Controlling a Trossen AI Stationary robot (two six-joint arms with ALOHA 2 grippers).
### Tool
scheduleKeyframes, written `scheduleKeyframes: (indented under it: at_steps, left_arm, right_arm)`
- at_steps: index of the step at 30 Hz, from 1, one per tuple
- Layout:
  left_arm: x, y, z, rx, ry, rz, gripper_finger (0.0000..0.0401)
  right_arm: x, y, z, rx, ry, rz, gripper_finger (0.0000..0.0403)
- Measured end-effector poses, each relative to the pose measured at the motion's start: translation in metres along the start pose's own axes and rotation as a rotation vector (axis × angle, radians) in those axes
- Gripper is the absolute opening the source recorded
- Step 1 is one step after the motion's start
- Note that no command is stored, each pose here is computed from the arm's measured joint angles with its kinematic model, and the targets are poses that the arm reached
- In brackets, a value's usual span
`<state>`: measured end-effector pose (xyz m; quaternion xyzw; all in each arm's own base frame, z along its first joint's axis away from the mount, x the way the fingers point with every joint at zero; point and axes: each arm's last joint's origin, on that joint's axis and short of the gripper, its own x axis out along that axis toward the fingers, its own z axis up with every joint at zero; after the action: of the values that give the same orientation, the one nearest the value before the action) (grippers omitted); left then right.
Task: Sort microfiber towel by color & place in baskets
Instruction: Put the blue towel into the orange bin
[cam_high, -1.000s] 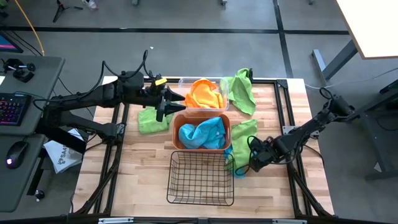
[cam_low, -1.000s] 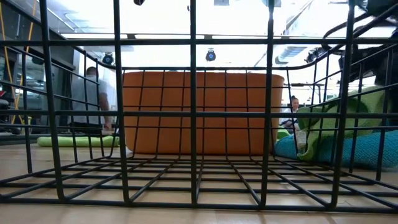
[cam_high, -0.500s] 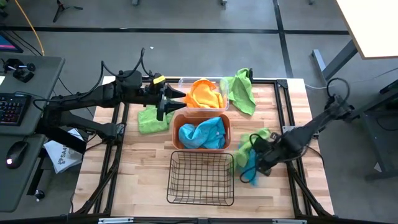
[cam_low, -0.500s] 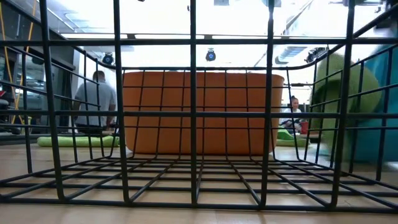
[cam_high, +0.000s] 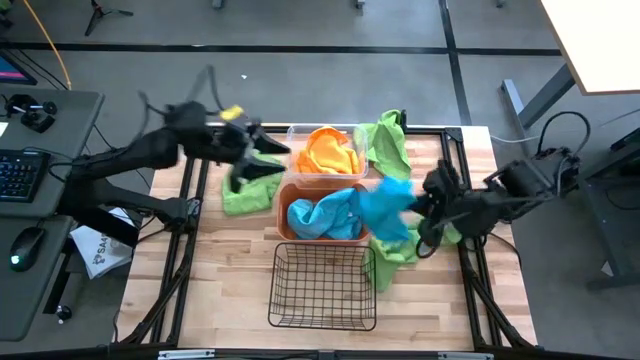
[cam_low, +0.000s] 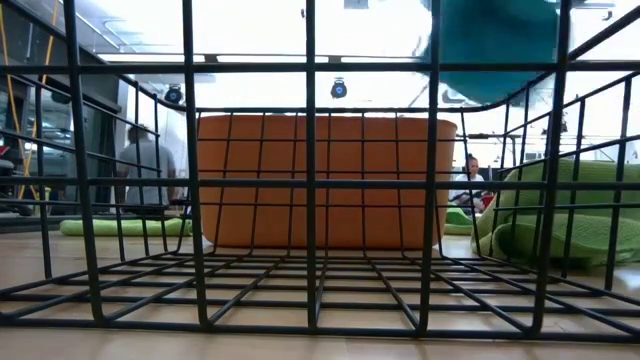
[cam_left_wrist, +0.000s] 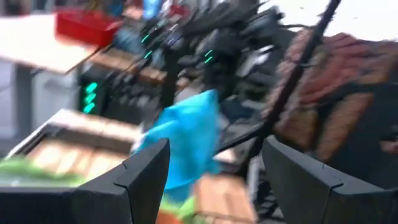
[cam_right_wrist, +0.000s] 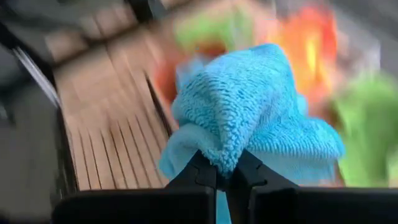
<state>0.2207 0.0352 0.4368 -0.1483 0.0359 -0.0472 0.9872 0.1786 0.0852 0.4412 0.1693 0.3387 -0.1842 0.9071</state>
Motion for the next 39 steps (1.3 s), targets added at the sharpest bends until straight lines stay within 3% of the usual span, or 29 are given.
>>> scheduleKeyframes:
  at_steps: [6,11,18,21,26,29,37,39]
  left_arm:
    - [-0.045,-0.018,0.032,0.101,-0.155,-0.045,0.0245]
    - [-0.083,-0.033,0.044,0.171,-0.276,-0.037,0.0245]
    - [-0.109,-0.042,0.044,0.176,-0.304,-0.034,0.0245]
    - [-0.11,-0.041,0.041,0.151,-0.273,-0.027,0.0245]
    - [-0.109,-0.039,0.035,0.12,-0.216,-0.013,0.0245]
    - [-0.106,-0.038,0.034,0.115,-0.202,-0.01,0.0245]
    - [-0.095,-0.033,0.033,0.105,-0.173,-0.002,0.0245]
    - [-0.092,-0.032,0.033,0.103,-0.167,0.0,0.0245]
  right_arm:
    - [0.025,0.013,0.037,-0.065,-0.323,0.0,0.0001]
    - [0.079,0.016,0.045,-0.1,-0.355,-0.09,0.0001]
    - [0.171,0.011,0.024,0.057,-0.286,-0.178,0.0]
    - [0.201,0.014,0.012,0.163,-0.238,-0.14,0.0]
    - [0.227,0.033,-0.009,0.19,-0.06,-0.006,0.0]
    - [0.241,0.035,-0.016,0.283,0.049,0.047,0.0]
    - [0.298,0.003,-0.014,0.639,0.126,-0.065,0.0]
    - [0.311,-0.003,-0.017,0.68,0.17,-0.077,0.0004]
